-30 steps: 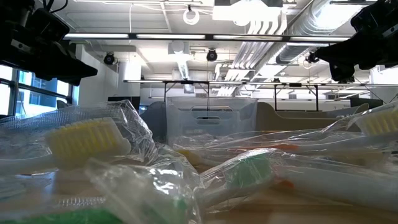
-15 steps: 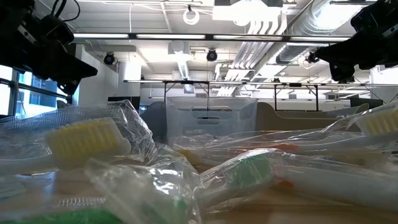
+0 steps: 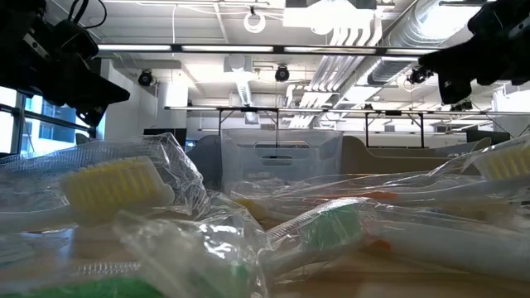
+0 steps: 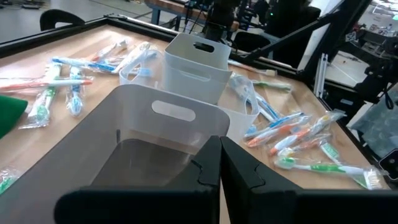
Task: Pick & Place Toothbrushes
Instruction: Put the blue toothbrush into the gray bin
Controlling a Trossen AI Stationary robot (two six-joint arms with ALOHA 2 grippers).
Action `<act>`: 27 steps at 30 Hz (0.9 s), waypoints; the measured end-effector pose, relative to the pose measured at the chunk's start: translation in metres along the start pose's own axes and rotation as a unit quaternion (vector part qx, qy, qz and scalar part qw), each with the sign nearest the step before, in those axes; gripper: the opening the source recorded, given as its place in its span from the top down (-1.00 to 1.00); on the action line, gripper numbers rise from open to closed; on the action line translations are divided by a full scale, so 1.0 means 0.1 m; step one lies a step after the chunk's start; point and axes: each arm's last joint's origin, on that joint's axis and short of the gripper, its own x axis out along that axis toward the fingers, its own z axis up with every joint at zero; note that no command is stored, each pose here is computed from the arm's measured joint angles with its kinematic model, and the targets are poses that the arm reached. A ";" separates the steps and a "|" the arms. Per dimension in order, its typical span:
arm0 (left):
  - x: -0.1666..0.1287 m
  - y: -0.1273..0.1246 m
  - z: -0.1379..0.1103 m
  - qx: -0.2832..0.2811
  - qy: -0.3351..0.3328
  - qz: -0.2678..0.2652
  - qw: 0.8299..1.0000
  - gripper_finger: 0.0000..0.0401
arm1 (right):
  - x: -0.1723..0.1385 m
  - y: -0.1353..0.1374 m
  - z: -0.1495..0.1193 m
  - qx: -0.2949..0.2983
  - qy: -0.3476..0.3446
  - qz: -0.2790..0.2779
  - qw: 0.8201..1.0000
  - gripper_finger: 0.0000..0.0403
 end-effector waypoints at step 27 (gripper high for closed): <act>0.00 0.00 0.00 -0.002 0.000 0.000 1.000 1.00 | 0.43 0.20 0.48 0.012 0.162 0.007 0.987 0.99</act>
